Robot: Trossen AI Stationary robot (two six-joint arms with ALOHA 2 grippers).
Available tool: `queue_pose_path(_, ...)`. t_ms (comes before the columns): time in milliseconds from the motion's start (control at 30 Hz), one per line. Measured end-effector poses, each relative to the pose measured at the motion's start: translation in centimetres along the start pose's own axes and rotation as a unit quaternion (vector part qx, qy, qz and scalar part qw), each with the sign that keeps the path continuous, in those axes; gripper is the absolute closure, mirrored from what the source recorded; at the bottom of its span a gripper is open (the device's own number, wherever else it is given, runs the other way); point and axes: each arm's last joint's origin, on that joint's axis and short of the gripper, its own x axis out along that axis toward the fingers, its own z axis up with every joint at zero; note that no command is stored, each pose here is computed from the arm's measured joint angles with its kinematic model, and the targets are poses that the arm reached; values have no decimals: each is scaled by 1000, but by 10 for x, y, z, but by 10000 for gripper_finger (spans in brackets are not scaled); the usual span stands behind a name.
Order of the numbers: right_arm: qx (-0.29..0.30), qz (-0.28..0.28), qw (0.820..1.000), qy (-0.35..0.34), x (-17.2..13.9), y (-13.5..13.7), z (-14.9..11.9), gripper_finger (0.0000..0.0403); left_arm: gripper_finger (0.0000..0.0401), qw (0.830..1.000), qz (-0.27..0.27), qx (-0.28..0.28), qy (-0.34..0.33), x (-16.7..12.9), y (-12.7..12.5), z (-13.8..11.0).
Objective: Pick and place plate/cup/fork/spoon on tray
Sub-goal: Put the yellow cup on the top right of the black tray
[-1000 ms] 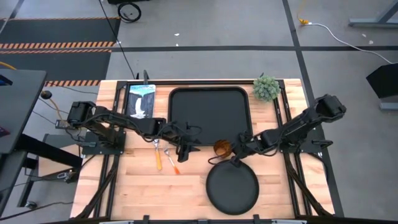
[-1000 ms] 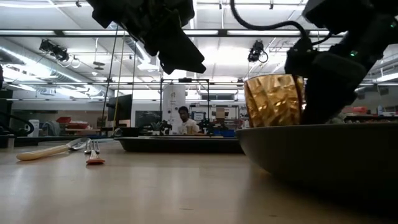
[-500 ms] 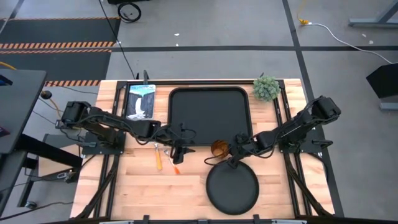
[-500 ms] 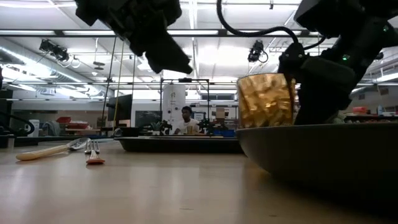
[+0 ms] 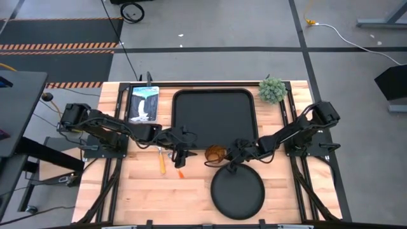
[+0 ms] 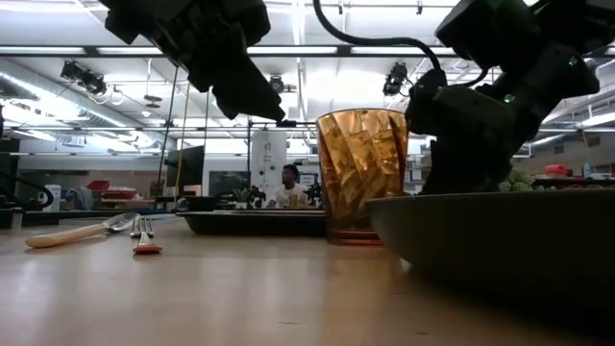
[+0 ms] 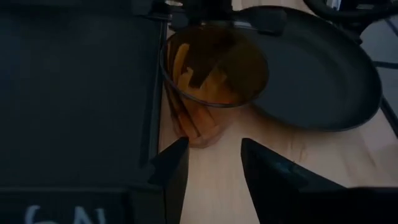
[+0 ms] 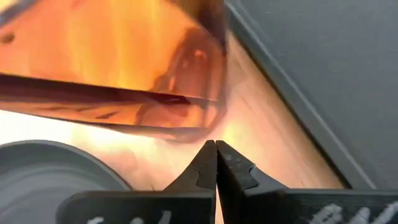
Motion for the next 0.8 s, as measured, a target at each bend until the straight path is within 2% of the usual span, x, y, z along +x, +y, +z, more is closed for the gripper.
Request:
queue_pose_path(133, -16, -7, 1000, 14, -4, 1, 3, 399, 246, 999, 4, -30, -10, 0, 4, 2)
queue_pose_path(267, -29, -58, 998, 14, -22, -3, 9, 398, 246, 998, 17, -59, -17, 2, 7, 3)
queue_pose_path(400, -66, -104, 992, -3, -41, -11, 16, 398, 246, 998, 32, -53, -26, 8, 8, 2)
queue_pose_path(567, -116, -174, 977, -30, -63, -32, 34, 398, 246, 994, 45, -91, -51, 11, 17, 15)
queue_pose_path(633, -126, -194, 972, -42, -71, -38, 41, 398, 246, 992, 51, -105, -39, 13, 23, 17)
queue_pose_path(800, -132, -204, 968, -59, -91, -45, 47, 398, 245, 988, 59, -140, -13, 28, 33, 37)
